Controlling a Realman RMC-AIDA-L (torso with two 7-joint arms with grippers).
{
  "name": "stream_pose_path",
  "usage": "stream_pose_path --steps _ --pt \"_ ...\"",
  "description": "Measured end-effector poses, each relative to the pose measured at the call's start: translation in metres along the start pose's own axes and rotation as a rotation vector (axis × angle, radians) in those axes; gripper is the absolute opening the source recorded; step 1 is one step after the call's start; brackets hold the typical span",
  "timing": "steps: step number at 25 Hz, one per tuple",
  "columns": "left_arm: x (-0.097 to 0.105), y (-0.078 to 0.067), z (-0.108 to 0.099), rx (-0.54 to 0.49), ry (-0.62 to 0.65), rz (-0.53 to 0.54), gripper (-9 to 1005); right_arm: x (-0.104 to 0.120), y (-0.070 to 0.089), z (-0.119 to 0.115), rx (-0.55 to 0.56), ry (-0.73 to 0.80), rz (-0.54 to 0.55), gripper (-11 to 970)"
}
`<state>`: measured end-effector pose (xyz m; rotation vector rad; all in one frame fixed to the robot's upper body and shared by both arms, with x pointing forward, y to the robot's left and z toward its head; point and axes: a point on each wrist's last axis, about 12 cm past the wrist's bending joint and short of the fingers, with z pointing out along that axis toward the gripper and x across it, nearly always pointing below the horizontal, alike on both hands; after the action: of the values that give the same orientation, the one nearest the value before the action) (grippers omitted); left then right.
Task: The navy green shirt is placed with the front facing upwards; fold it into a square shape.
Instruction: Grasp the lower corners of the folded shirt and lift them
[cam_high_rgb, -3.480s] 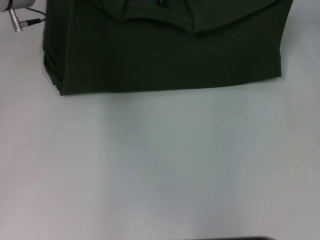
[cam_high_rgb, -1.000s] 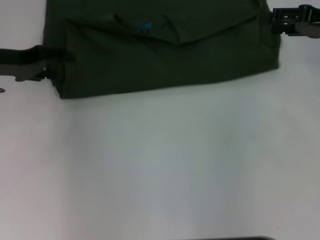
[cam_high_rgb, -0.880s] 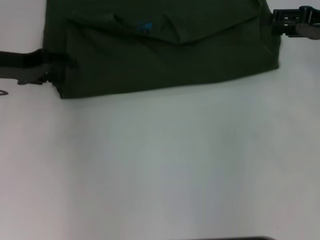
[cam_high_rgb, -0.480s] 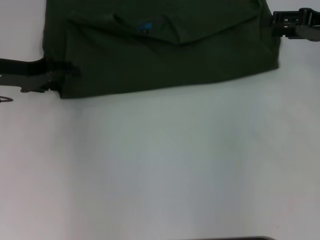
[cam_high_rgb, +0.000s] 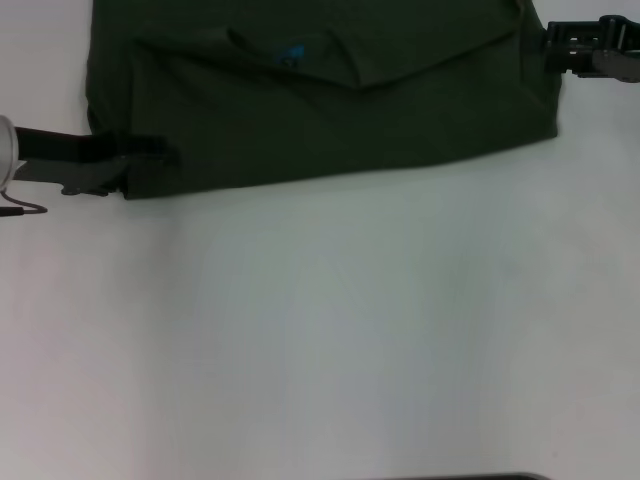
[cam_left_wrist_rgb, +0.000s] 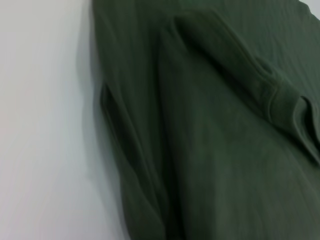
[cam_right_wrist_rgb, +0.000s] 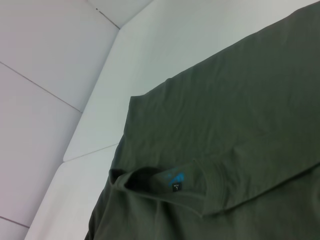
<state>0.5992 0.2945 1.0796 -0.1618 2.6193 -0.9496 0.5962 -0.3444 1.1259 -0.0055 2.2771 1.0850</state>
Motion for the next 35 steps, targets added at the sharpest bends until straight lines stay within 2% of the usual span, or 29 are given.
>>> stream_pose_path --steps 11,18,25,35 --pt "0.002 -0.012 0.010 0.026 0.016 0.016 828 0.000 0.000 0.000 -0.004 -0.002 0.003 738" --pt "0.000 -0.016 0.006 0.046 0.023 0.019 827 0.000 0.000 0.000 -0.006 -0.004 0.006 737" --pt "-0.001 -0.014 0.000 0.050 0.010 0.012 825 0.001 -0.001 -0.001 -0.003 -0.007 0.010 738" --pt "0.004 -0.024 0.016 0.044 0.036 0.048 794 0.000 -0.001 -0.002 0.001 -0.013 0.010 736"
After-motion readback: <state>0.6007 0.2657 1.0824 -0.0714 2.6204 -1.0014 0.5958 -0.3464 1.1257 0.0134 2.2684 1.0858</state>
